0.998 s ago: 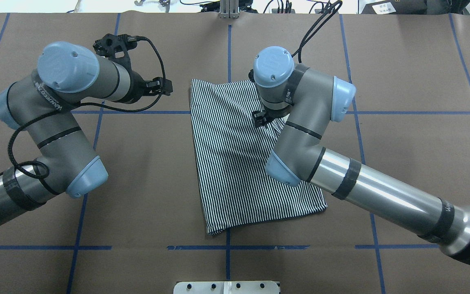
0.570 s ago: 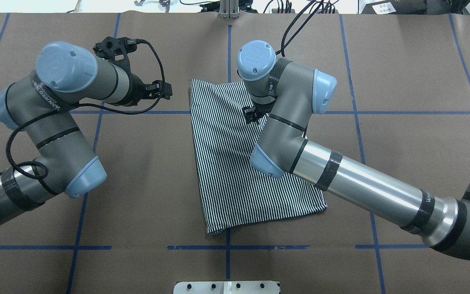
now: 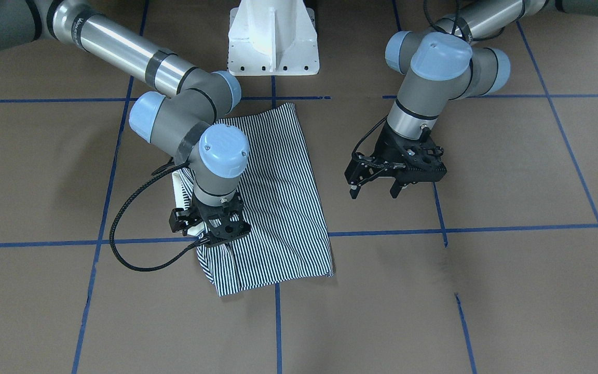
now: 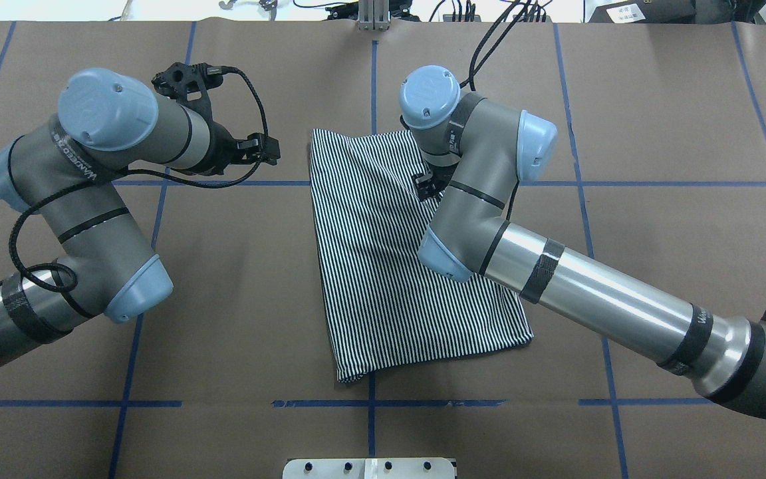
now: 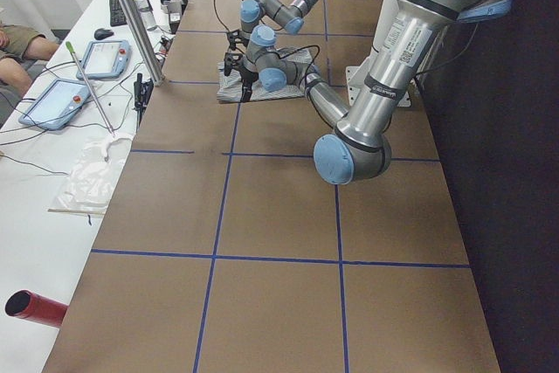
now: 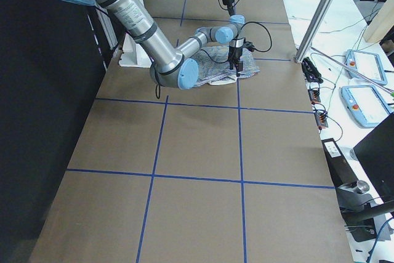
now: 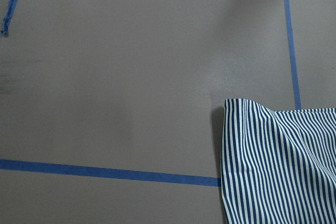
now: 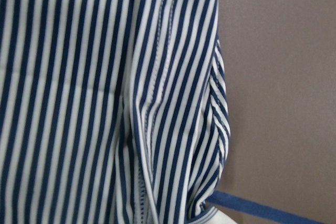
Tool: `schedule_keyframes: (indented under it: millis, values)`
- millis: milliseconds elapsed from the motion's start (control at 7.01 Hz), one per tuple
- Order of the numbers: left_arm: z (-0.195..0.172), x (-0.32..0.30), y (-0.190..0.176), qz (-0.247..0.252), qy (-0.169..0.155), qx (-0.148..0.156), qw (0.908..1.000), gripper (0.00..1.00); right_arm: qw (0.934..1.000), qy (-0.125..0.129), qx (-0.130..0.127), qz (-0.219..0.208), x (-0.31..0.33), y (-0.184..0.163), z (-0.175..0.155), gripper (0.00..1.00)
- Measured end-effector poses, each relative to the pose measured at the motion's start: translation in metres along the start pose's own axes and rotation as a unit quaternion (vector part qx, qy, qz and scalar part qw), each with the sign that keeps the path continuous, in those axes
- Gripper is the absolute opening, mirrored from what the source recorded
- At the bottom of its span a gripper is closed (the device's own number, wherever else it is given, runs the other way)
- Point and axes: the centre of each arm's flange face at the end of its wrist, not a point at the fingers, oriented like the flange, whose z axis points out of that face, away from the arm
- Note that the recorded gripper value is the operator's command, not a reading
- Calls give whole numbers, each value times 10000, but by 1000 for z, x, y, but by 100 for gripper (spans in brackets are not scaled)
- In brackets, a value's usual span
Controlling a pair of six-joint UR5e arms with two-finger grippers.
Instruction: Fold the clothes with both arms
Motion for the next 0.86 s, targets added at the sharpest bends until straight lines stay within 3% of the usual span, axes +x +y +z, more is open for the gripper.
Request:
schedule_keyframes:
  millis: [855]
  values:
    - [1,0,0,0,4,1,10000,100,10000,28,-49,-39,5,1,6,100]
